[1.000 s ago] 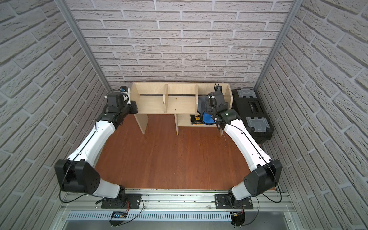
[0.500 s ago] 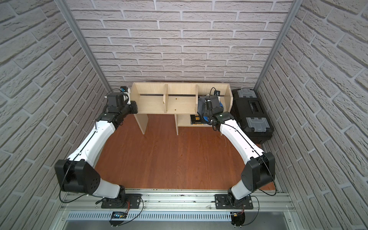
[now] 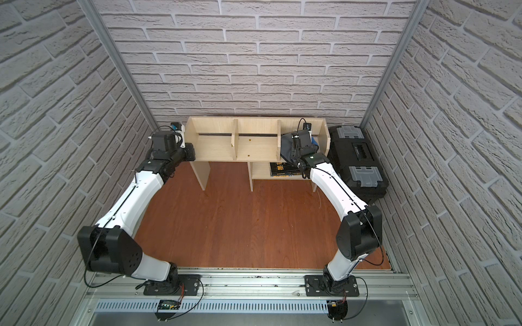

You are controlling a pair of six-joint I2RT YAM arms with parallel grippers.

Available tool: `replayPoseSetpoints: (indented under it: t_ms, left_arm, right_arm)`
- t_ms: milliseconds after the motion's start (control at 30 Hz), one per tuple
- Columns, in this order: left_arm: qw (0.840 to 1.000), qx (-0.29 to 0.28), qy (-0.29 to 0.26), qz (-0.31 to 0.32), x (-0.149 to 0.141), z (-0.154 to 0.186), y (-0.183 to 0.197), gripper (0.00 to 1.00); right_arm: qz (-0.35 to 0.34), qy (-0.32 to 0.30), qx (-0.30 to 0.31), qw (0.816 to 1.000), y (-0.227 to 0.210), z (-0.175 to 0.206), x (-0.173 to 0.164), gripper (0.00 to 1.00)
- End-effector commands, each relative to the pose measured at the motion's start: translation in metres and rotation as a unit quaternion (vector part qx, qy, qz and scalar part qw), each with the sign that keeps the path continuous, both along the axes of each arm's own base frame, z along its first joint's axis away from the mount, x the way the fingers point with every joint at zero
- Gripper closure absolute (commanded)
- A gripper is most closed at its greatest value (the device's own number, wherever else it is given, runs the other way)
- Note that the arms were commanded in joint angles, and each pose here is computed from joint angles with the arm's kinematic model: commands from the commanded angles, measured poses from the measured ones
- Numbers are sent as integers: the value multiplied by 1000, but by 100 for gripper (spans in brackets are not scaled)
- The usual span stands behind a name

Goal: Wipe the bookshelf clean with a cloth
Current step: Wipe the dust from the shelf.

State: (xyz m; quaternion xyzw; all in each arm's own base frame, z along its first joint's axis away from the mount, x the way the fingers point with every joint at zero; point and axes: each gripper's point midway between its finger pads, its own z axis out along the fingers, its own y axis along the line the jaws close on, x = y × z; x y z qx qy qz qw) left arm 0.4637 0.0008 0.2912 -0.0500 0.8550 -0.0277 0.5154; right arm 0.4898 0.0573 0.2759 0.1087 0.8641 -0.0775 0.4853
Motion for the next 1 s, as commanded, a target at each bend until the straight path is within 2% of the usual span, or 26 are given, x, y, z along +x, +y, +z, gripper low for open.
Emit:
replayPoseSetpoints:
  t_ms: [0,200,400,533,667,800,967]
  left_arm:
    - [997,-64,38,17,-5,-26,-1,100]
    - [997,-65,40,16,-4,-28,-1,100]
    - [997,-61,35,17,-6,-23,-1,100]
    - [997,-62,34,18,-6,-22,0,100]
    - [997,-62,34,19,-7,-22,0,100]
    - [997,-62,36,19,-6,-24,0,100]
    - [997,-62,35,18,-6,-23,0,100]
  right_arm:
    - [25,3,44,999,20,-1,12,97]
    - [1,-77,60,995,13,61,16,97]
    - [-64,-98,-25,993,-26,86,5,97]
    - [-105,-59,-86,989,-49,68,-12,98]
    - [-126,-44,-103,986,-62,47,-39,97]
    - [-80,-3,-66,995,-49,16,-54,97]
    - [20,47,28,998,-1,-20,-61,97]
